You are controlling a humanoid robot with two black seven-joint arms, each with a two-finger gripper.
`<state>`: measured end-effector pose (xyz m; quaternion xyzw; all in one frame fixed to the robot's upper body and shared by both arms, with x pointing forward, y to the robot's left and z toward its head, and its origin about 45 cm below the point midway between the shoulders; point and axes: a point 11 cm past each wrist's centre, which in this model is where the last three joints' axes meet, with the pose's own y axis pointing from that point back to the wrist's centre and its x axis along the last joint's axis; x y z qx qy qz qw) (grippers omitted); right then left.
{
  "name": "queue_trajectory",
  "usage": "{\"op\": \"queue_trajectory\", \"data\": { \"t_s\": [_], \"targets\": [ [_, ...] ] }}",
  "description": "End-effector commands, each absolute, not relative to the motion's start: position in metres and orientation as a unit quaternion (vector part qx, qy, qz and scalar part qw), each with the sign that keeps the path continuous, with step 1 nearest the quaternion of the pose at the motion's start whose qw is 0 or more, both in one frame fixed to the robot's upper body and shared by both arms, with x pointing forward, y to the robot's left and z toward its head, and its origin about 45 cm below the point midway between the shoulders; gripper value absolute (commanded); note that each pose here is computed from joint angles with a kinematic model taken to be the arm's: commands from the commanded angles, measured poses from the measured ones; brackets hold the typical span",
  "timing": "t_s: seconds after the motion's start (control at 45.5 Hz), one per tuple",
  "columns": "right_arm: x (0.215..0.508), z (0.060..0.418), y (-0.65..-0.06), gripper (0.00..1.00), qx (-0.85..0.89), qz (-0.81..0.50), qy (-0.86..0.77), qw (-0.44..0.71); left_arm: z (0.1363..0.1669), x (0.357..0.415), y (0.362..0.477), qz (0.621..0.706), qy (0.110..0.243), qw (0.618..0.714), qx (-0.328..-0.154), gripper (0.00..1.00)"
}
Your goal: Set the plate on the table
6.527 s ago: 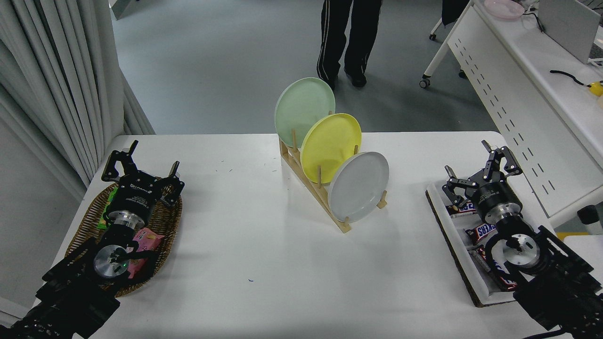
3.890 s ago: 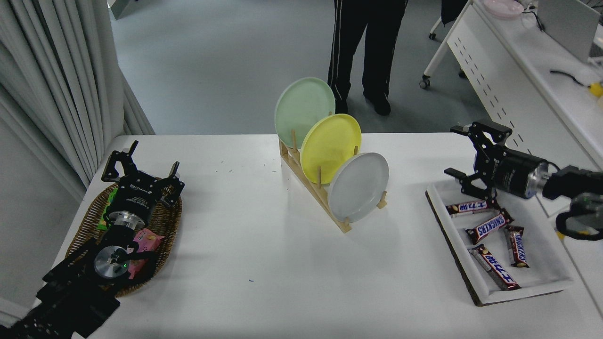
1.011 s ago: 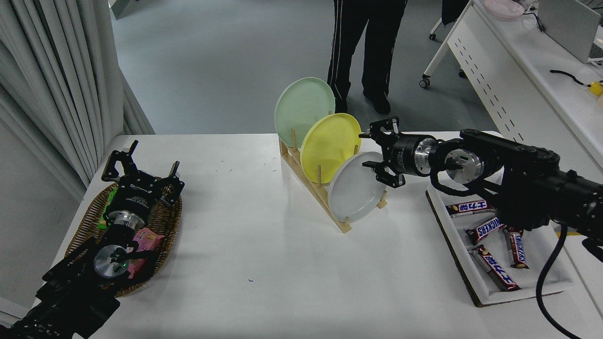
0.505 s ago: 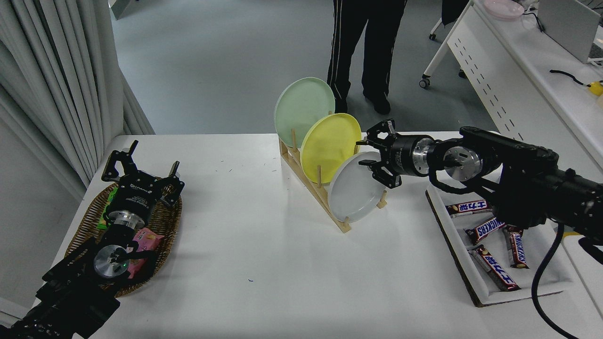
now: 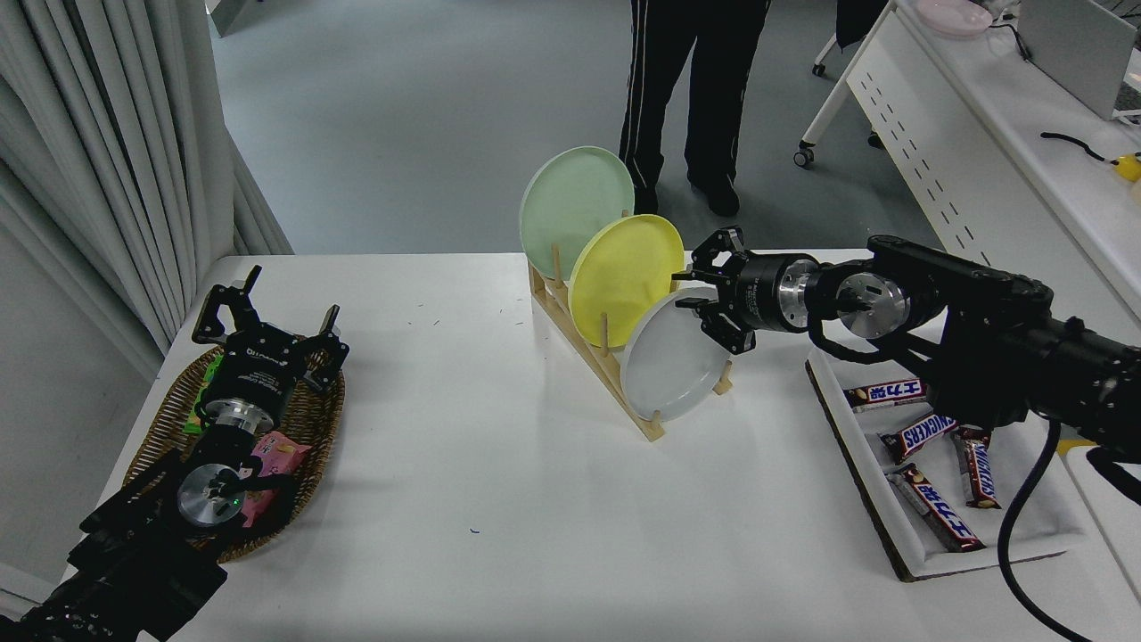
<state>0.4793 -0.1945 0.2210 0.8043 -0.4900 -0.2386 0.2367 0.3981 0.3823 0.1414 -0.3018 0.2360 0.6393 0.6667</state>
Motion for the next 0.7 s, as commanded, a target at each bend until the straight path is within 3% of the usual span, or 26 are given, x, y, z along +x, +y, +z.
{"op": "queue_trajectory", "data": {
  "t_s": [0.0, 0.681],
  "targets": [
    [0.4799, 0.2198, -0.1933, 0.28, 0.803, -0.24, -0.49, 0.239, 0.1413, 0.398, 0.3823, 0.6394, 0.236, 0.6666, -0.302, 1.0],
    [0.4806, 0.2233, -0.1893, 0.16, 0.803, -0.249, -0.487, 0.234, 0.1413, 0.398, 0.3823, 0.6394, 0.236, 0.6666, -0.302, 1.0]
  ]
}}
